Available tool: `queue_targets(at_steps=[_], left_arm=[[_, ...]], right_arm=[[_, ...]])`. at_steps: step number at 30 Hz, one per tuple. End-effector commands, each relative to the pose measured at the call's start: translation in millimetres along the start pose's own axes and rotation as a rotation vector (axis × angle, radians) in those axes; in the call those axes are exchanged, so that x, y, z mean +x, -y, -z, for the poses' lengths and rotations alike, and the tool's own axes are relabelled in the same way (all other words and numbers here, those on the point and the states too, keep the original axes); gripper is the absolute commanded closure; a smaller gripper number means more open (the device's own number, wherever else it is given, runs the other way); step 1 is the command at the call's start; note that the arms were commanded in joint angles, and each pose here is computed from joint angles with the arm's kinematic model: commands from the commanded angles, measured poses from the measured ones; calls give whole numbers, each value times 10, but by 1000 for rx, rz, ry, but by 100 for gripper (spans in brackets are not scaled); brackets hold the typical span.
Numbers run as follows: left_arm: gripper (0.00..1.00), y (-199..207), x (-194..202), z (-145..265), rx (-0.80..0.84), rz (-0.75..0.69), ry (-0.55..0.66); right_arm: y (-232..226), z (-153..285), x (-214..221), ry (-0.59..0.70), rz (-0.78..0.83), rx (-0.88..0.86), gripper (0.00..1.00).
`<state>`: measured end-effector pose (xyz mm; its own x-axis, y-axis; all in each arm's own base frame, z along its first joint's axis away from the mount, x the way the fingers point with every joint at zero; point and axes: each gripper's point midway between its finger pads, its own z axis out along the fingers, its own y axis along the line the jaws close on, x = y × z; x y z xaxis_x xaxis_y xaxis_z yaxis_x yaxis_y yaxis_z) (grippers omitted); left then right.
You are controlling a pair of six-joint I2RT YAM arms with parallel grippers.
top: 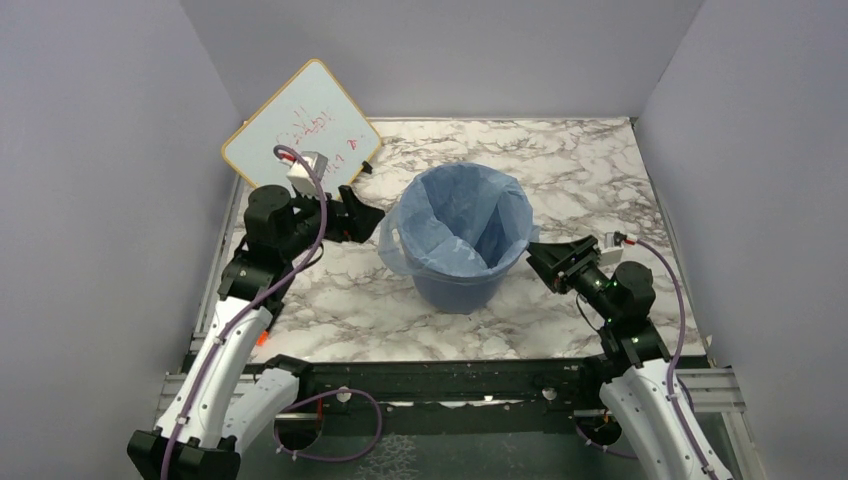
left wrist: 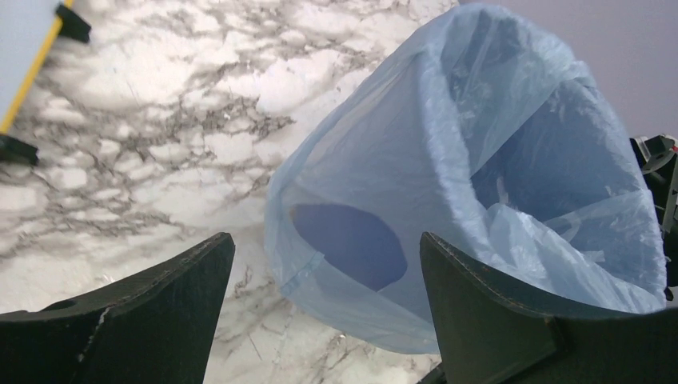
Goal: Put the trash bags into the trash bin
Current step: Place the trash bag in the trash bin.
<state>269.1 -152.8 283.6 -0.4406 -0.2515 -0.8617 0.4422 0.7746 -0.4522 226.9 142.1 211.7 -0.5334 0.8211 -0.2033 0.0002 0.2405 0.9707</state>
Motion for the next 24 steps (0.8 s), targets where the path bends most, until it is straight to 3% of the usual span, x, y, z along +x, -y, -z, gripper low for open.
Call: queue_targets(at_steps=[1, 11, 19, 24], left_arm=[[11, 183, -276, -51, 91, -158, -8], [10, 514, -530, -537, 232, -345, -127], [10, 745, -319, -1083, 135, -637, -225], [3, 797, -274, -1336, 72, -831, -237]], right_arm=[[-173, 15, -50, 14, 9, -40, 42], [-267, -30, -42, -12, 10, -64, 41], [-165, 32, -79, 43, -63, -51, 41], [-127, 44, -90, 51, -55, -22, 41]])
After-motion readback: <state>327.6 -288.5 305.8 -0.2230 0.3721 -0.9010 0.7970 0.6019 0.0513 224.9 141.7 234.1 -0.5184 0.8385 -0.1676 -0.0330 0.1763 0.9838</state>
